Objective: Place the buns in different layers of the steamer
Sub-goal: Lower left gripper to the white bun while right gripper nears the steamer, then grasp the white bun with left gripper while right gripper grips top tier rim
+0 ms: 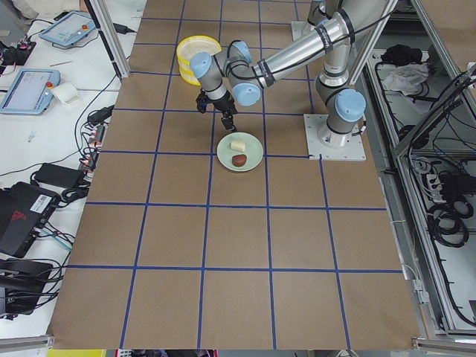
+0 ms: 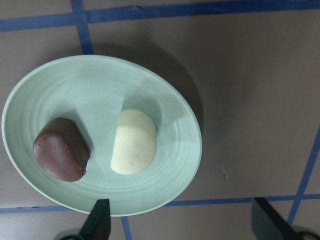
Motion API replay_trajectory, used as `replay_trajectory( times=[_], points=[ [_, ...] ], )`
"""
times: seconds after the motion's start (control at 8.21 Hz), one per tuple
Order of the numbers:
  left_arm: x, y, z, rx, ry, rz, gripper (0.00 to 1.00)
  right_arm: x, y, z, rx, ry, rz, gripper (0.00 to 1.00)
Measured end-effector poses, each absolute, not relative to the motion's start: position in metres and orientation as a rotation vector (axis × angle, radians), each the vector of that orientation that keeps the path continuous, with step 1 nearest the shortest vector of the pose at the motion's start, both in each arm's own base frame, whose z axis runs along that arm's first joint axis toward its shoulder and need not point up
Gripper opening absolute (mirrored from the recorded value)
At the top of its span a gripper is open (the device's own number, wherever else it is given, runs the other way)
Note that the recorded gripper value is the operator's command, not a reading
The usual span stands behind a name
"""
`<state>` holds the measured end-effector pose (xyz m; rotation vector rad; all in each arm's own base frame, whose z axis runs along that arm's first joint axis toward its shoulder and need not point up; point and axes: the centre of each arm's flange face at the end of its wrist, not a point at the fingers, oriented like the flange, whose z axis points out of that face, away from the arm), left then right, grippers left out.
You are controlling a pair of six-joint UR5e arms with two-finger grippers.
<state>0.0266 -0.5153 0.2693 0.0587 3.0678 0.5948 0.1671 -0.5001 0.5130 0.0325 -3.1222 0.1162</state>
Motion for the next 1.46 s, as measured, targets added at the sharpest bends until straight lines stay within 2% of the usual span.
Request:
replay_trajectory(
  times=[0.24, 0.73, 1.1, 1.22, 1.34, 1.46],
  points=[
    [0.038, -0.519, 0.255, 0.225, 3.085, 0.604, 1.00, 0.169, -0.517, 0.493, 0.025, -3.133, 0.143, 1.00],
    [0.061, -0.522, 0.224, 0.335, 3.105, 0.620, 0.89, 0.188, -0.597, 0.372, -0.028, -3.162, 0.174, 1.00],
    [0.063, -0.519, 0.199, 0.351, 3.114, 0.642, 0.89, 0.208, -0.618, 0.314, -0.028, -3.200, 0.152, 1.00],
    [0.063, -0.518, 0.192, 0.352, 3.112, 0.637, 0.89, 0.209, -0.620, 0.301, -0.027, -3.202, 0.135, 0.93],
    [0.063, -0.517, 0.187, 0.351, 3.112, 0.636, 0.89, 0.210, -0.621, 0.290, -0.026, -3.202, 0.123, 0.70],
    [0.064, -0.518, 0.183, 0.351, 3.112, 0.636, 0.85, 0.210, -0.623, 0.284, -0.025, -3.203, 0.143, 0.49]
  ],
)
